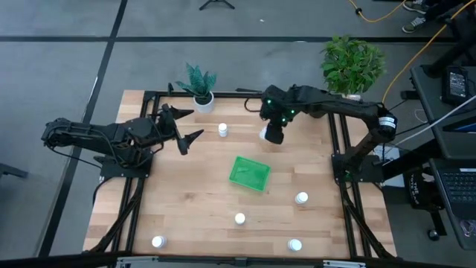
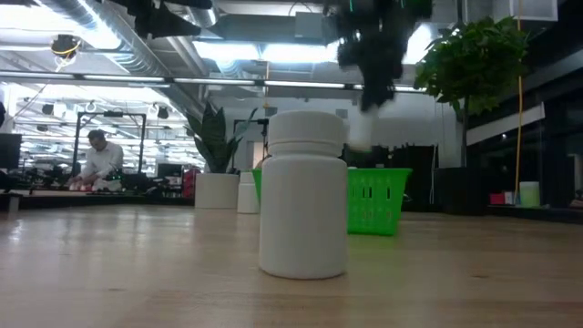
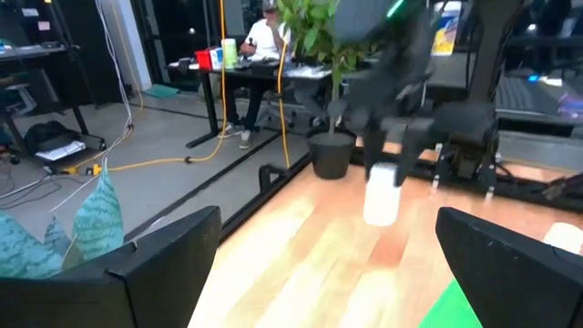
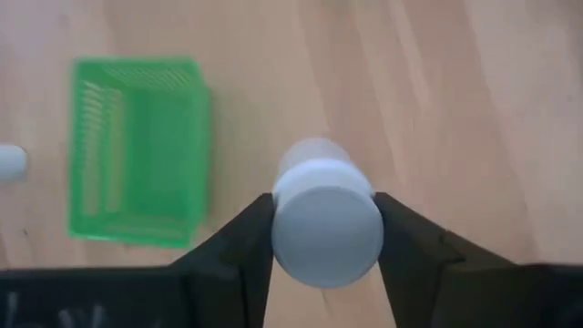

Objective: Pick and place pill bottles into a basket
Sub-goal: Put the white pill bottle into the green bin

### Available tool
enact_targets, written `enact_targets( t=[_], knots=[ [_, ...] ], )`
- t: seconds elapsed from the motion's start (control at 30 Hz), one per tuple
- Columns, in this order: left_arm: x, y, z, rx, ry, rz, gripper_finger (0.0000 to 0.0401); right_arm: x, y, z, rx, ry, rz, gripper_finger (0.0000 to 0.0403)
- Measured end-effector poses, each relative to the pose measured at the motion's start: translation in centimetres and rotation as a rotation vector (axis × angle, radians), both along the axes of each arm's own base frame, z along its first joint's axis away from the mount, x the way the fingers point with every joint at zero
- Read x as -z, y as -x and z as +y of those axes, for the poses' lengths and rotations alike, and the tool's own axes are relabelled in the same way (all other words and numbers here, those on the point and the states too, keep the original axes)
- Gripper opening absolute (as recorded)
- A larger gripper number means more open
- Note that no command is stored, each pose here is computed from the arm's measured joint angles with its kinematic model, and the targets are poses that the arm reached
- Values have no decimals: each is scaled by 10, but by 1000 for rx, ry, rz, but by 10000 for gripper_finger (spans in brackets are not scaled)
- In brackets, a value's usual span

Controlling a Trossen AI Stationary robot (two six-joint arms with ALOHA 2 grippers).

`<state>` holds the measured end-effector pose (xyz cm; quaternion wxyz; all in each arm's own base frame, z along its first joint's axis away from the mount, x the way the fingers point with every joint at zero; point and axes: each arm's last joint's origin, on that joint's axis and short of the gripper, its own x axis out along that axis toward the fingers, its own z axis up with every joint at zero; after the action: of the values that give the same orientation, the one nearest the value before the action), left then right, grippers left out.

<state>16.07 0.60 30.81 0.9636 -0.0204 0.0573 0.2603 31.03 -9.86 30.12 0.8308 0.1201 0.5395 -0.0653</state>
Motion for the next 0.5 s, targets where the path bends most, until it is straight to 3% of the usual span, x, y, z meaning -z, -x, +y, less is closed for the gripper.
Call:
enact_targets(
  t=[0.13, 0.23, 0.5],
  knots=[
    [2, 0, 0, 0, -2, 25, 400, -30, -13, 42, -51, 85, -47, 153],
    [3, 0, 0, 2, -17, 43, 400, -37, -17, 69, -48, 74, -72, 153],
    [3, 0, -1, 56, -62, 72, 400, -11, -24, 121, -4, 30, 9, 153]
  ],
)
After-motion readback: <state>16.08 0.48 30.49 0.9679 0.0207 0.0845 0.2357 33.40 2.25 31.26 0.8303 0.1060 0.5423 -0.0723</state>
